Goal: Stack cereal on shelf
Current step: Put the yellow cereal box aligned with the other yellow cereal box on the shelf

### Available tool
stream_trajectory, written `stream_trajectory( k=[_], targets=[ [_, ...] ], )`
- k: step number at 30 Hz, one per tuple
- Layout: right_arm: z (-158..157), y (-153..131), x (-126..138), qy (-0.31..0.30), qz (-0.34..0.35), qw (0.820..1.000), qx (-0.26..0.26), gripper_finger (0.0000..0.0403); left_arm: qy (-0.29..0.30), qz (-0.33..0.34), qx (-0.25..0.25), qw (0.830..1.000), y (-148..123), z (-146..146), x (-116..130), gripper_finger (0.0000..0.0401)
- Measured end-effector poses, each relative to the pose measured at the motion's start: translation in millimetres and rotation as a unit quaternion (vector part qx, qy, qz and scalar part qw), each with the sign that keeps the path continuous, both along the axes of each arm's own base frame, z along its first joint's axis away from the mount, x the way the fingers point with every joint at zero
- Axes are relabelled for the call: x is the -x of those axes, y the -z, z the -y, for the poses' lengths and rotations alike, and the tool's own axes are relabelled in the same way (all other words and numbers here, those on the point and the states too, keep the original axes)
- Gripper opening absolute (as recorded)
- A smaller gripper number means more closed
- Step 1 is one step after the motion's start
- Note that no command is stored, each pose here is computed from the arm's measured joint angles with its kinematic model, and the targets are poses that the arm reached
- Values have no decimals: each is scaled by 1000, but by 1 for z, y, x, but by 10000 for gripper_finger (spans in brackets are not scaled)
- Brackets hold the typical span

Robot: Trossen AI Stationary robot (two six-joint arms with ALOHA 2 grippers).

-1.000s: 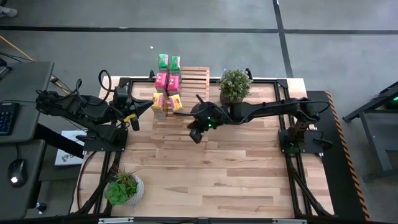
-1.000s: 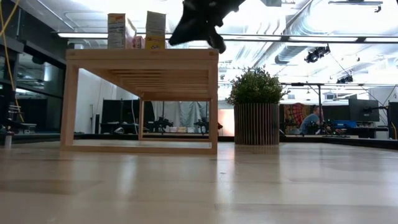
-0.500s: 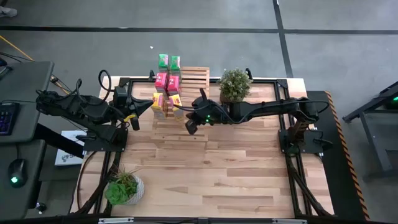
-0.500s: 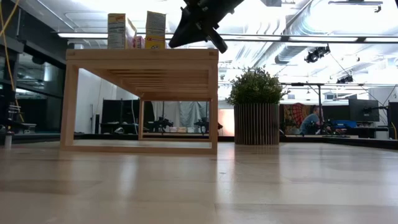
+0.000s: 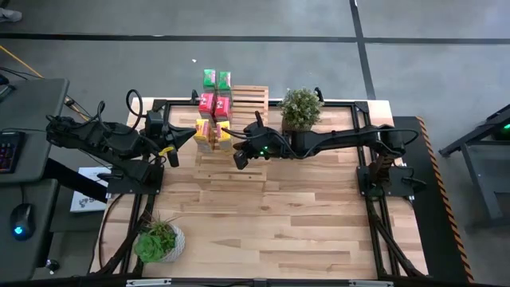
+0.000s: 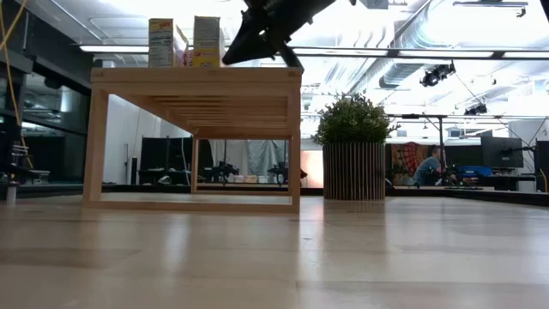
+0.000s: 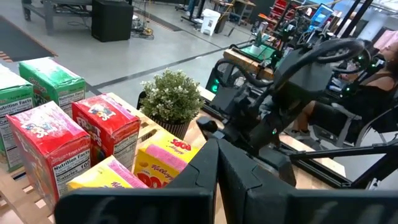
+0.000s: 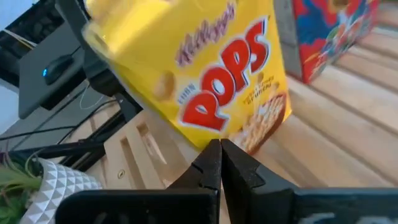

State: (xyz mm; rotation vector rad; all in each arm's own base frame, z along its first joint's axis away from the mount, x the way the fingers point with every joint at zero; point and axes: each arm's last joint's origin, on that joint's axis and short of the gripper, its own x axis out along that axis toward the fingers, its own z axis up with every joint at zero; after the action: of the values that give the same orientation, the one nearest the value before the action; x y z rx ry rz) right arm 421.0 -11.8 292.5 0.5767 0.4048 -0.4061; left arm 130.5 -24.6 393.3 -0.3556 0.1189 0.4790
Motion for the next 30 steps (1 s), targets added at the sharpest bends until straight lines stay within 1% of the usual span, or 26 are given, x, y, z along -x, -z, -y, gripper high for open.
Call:
stream_trajectory(
  k=[7, 14, 16, 19, 27, 30],
  targets=[
    [-3, 8, -7, -4, 9, 1000, -16, 0, 0, 0, 0, 1000, 0, 0, 0, 0],
    [-1, 6, -4, -9, -3, 1000, 1, 0, 1, -1, -1, 1000, 0, 0, 0, 0],
    [1, 5, 0, -10, -18, 1000, 8, 0, 2, -3, -6, 1000, 0, 0, 0, 0],
    [8, 2, 4, 6, -27, 999, 16, 0, 4, -3, -7, 1000, 0, 0, 1, 0],
    [27, -10, 2, 28, 33, 999, 14, 0, 6, -6, -18, 1000, -1, -1, 2, 0],
    [32, -12, 1, 32, 43, 998, 13, 0, 5, -7, -19, 1000, -1, -1, 2, 0]
  ],
)
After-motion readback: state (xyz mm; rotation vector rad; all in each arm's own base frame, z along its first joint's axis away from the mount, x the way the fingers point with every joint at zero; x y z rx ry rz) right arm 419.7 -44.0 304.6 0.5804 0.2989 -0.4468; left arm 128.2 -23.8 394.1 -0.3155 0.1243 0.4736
